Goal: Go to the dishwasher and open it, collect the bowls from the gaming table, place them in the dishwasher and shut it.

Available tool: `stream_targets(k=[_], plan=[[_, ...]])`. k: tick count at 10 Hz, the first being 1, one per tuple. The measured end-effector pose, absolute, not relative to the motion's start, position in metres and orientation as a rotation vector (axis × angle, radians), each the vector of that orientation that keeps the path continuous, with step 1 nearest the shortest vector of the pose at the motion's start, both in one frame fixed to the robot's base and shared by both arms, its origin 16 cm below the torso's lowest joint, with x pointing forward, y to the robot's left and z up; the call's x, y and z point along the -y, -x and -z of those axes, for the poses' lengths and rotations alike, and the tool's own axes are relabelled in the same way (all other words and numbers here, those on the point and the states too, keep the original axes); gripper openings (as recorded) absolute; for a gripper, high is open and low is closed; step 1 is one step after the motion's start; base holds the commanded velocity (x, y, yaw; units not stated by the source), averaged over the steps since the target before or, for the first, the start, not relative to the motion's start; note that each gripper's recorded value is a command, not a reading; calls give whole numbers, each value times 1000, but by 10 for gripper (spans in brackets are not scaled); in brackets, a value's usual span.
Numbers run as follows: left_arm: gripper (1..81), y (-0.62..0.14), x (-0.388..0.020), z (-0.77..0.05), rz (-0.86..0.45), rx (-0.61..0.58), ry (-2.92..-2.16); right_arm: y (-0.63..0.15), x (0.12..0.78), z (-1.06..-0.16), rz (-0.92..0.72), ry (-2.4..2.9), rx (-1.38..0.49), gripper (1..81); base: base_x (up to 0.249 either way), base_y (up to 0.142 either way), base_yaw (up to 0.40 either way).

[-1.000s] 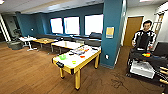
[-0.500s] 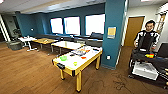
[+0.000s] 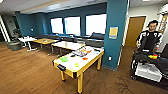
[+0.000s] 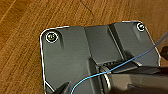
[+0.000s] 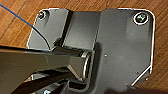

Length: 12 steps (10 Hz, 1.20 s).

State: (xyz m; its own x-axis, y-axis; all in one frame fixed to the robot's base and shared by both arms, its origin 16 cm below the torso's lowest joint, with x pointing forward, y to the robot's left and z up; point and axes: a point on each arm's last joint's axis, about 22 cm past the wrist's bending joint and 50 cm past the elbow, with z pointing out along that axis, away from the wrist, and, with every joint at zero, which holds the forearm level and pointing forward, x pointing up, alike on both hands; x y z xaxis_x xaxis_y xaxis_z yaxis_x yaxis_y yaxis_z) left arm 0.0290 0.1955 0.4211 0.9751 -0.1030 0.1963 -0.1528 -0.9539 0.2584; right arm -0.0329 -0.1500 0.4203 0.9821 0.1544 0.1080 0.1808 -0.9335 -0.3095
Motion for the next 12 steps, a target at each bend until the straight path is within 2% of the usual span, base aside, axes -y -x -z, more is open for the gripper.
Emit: stream_targets(k=[12], plan=[[811, -29, -196, -421, -262, 188, -2848, 33, 150, -420, 118, 2805, 244, 811, 87, 95, 0]])
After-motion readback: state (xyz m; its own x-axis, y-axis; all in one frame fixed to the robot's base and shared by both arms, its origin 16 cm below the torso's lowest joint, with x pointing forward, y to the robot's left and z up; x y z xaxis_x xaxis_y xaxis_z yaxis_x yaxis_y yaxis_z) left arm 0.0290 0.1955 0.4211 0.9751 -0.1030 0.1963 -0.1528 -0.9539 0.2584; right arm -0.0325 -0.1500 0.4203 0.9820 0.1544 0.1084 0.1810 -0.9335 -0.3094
